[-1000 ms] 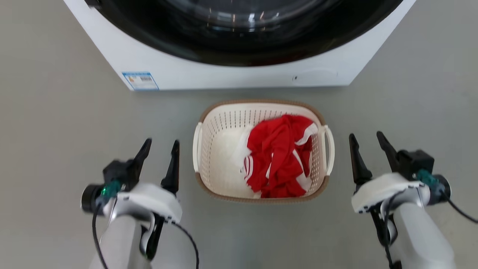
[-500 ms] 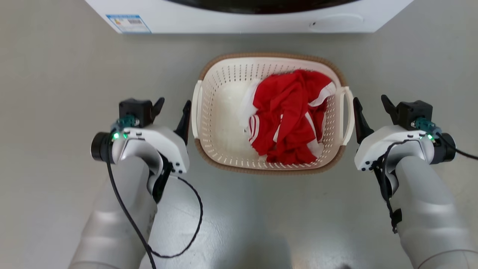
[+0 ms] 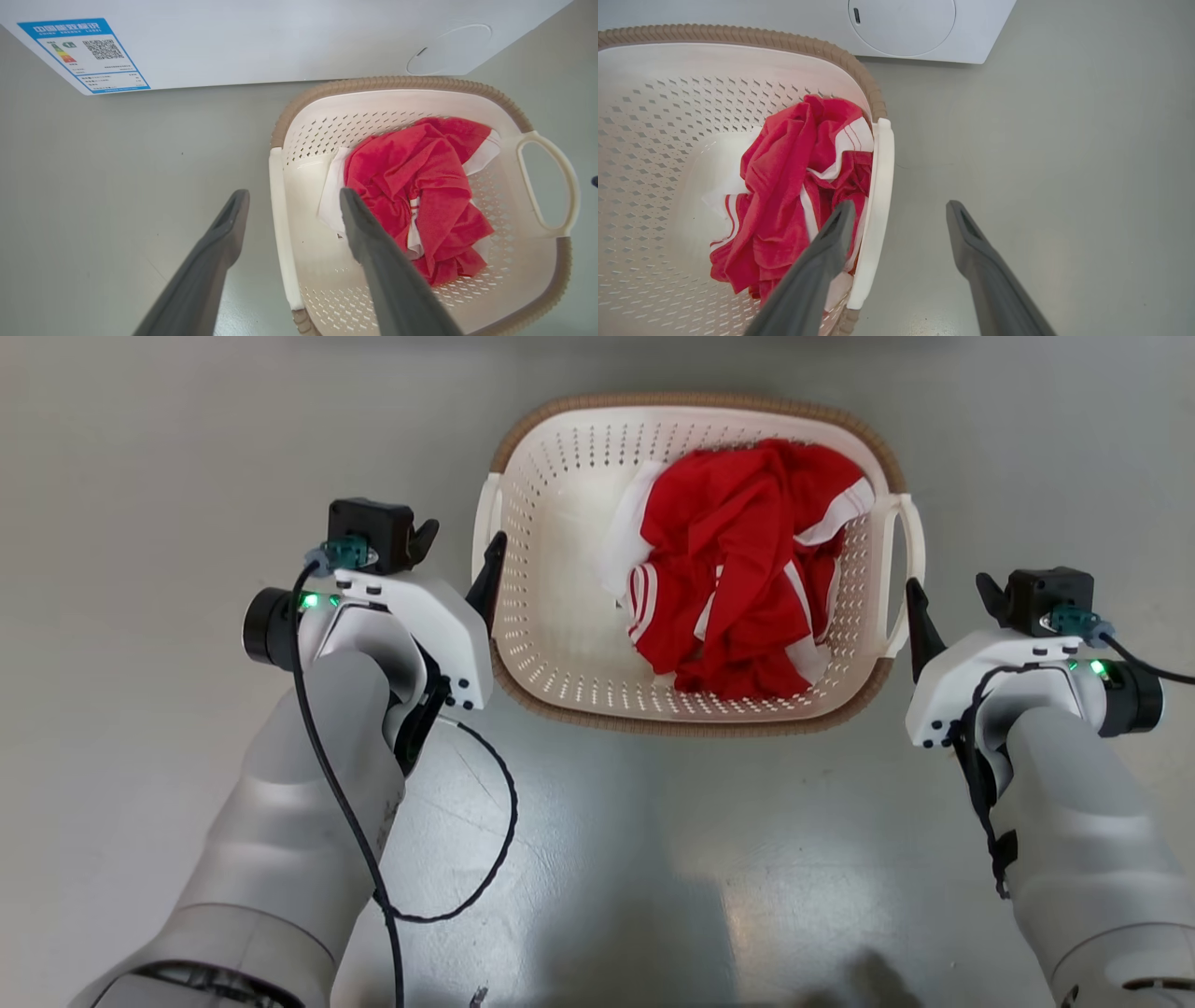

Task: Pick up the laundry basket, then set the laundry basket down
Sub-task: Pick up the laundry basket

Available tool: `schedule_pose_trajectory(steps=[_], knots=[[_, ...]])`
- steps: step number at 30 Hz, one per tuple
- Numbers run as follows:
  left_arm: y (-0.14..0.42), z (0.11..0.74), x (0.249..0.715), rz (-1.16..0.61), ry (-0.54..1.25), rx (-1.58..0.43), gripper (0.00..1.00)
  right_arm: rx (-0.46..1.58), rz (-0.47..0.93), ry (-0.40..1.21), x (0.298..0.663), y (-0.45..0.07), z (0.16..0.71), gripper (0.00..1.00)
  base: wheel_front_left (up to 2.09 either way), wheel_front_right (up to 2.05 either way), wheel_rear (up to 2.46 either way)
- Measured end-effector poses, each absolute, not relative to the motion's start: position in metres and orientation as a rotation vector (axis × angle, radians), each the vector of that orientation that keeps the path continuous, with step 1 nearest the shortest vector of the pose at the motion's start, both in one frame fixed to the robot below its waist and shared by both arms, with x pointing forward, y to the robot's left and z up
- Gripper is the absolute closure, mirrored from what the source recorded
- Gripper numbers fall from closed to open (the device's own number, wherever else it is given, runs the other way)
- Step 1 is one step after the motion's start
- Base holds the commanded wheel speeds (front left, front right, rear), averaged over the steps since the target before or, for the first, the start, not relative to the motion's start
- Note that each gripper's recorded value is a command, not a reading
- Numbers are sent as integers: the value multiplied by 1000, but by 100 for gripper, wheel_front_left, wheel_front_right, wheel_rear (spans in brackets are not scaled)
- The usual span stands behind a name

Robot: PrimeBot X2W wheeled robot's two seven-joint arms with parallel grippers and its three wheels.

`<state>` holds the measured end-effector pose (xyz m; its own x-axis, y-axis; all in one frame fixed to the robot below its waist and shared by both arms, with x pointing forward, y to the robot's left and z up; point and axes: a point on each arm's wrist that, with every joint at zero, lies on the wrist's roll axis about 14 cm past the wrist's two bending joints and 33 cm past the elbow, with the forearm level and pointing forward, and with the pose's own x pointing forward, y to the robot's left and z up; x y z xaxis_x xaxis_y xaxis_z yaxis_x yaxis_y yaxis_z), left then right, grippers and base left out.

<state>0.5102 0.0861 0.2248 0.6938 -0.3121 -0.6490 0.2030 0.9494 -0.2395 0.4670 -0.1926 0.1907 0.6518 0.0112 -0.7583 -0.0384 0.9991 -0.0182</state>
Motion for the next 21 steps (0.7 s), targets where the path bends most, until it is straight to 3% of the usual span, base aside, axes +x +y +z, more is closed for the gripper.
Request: schedule_pose_trajectory(steps=[21], knots=[[74,172,506,-334,875,-123,0,-38,74,931,470,-182,148,0,0,0,0]])
